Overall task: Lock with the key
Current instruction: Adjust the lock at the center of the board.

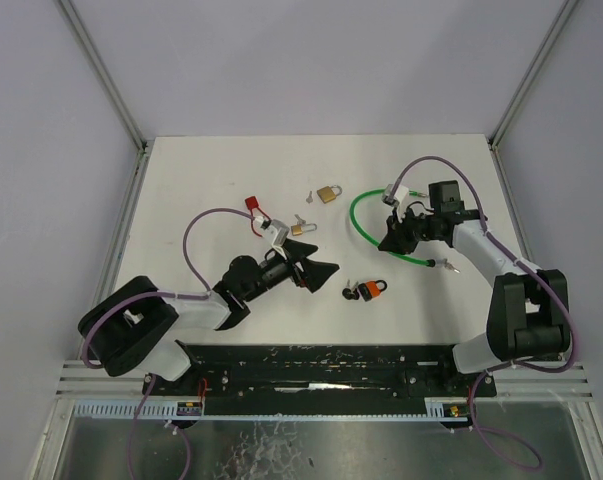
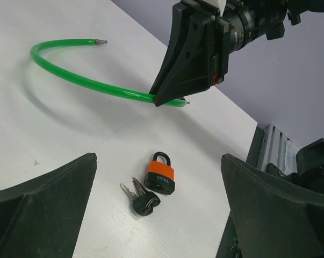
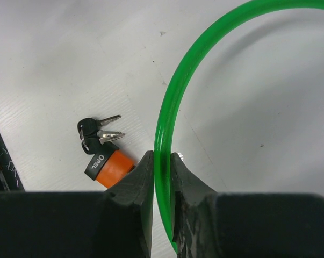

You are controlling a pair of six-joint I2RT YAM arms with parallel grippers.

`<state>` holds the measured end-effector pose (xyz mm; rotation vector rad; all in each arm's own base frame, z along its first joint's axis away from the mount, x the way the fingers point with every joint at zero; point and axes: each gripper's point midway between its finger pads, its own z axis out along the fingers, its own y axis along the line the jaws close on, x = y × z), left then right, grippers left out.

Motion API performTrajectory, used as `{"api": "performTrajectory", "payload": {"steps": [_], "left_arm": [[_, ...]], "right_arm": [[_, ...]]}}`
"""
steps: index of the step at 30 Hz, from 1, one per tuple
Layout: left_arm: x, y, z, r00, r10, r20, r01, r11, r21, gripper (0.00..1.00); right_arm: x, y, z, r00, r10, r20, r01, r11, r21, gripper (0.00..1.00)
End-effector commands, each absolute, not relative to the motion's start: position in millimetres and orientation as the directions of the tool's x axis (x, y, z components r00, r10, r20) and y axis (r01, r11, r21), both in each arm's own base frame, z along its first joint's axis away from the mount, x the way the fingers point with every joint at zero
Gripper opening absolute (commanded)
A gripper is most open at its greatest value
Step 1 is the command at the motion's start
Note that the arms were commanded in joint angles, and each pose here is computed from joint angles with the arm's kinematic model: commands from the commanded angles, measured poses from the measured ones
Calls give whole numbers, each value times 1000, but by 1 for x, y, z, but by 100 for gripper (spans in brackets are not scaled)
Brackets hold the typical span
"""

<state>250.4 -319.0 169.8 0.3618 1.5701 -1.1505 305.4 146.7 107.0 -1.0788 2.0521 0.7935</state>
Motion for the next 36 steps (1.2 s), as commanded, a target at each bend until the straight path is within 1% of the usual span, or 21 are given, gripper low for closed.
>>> {"api": "performTrajectory", "payload": {"steps": [1, 6, 11, 16, 20, 22, 26, 29, 32, 36], "left_arm": [[255, -312, 185, -312, -379, -871, 733, 487, -475, 96], [257, -309, 185, -310, -391, -867, 721, 497, -482, 96], [259, -307, 184, -312, -401, -861, 706, 510, -492, 97], [261, -304, 184, -309, -413, -857, 691, 521, -501, 97], [264, -302, 182, -316, -420, -851, 676, 529, -513, 97], [266, -301, 182, -319, -423, -848, 669, 533, -518, 97], [270, -300, 179, -332, -423, -843, 653, 542, -529, 97], [274, -299, 177, -343, -424, -838, 644, 544, -538, 97], [278, -299, 176, -371, -422, -827, 633, 537, -558, 97], [283, -294, 177, -394, -436, -809, 613, 531, -585, 96]], "right_arm": [[324, 140, 102, -417, -466, -780, -849, 507, 151, 0], [331, 124, 76, -454, -518, -725, -816, 569, 105, 1], [330, 123, 60, -478, -549, -685, -810, 578, 102, 4], [328, 127, 60, -481, -550, -683, -815, 569, 115, 12], [327, 129, 62, -480, -545, -688, -816, 564, 124, 16], [326, 129, 62, -484, -543, -686, -815, 566, 127, 20], [325, 131, 65, -486, -541, -687, -816, 562, 134, 25], [324, 131, 66, -487, -540, -686, -816, 561, 137, 31], [323, 129, 69, -480, -548, -685, -819, 559, 127, 36], [321, 129, 89, -435, -555, -709, -834, 546, 84, 39]]}}
